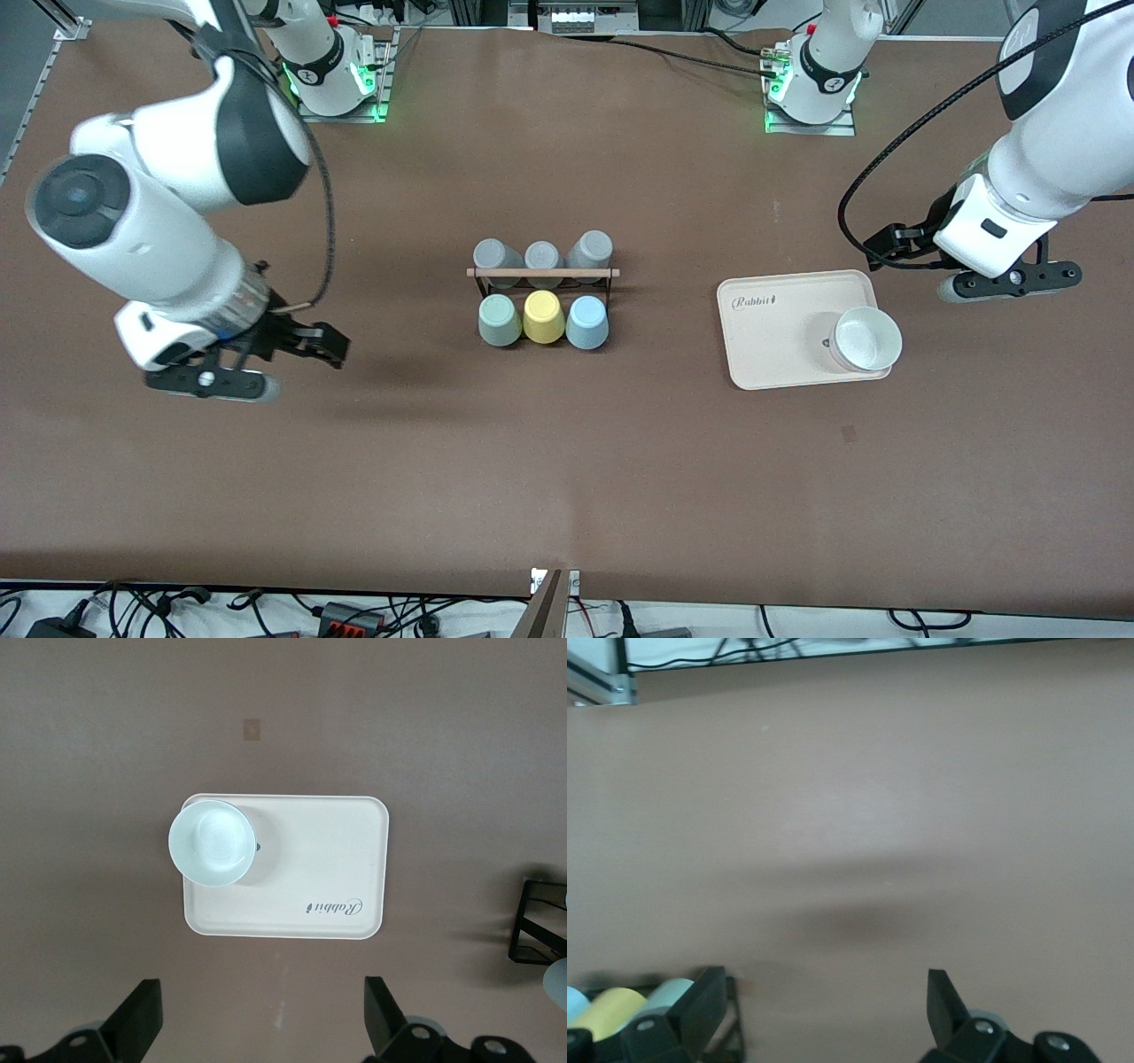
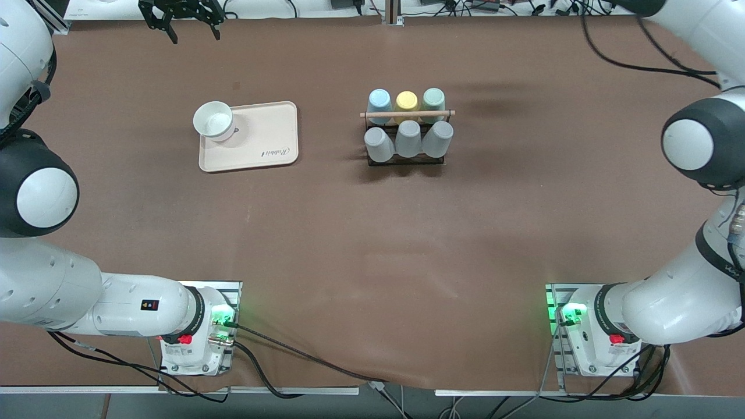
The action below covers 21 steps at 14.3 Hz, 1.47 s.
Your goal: Hang scattered cups on rack with three cups
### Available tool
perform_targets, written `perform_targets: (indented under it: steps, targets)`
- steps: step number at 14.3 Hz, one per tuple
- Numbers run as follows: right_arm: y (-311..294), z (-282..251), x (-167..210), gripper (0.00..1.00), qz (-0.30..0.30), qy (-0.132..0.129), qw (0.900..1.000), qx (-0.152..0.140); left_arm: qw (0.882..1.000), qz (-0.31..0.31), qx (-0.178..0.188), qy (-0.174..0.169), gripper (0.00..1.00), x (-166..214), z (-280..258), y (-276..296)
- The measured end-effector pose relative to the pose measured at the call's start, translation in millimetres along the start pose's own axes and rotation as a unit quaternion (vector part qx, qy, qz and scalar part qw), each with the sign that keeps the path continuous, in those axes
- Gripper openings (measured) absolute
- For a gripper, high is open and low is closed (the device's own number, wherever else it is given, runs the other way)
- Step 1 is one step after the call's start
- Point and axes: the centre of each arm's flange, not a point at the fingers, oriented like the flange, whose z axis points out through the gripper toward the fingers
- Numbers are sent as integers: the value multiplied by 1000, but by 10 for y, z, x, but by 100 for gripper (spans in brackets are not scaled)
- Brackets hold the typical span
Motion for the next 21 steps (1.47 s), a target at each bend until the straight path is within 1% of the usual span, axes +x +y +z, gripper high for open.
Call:
perform_targets:
  steps: [3,7,9,10,13,15,16,18,21]
  targets:
    - [469,-337,-53,100,-3,-15,1000,-16,1000,0,0,0,100,-1,0,2]
    - [1087,-607,-136,100,-21,-32,999,-21,1000,0,-3,-1,100,-3,-2,10]
    - [1277,-664,-252,100,-22,-37,999,-22,1000,0,-3,-1,100,-3,-2,10]
    - [1306,-684,-340,100,-23,-37,999,-22,1000,0,-4,-1,100,-3,-2,11]
    - [1356,-691,-651,100,-24,-27,999,-19,1000,0,-4,-1,100,-3,-3,13]
    - [1426,-677,-805,100,-15,-33,999,-2,1000,0,-4,-1,100,-4,-3,15]
    - [1463,-676,-842,100,-10,-35,999,3,1000,1,-4,-1,100,-5,-3,17]
    - [1482,-665,-853,100,-8,-37,999,4,1000,1,-4,-1,100,-5,-3,18]
    - [1441,-705,-792,100,-11,-28,1000,6,1000,1,-4,-1,100,-5,-3,18]
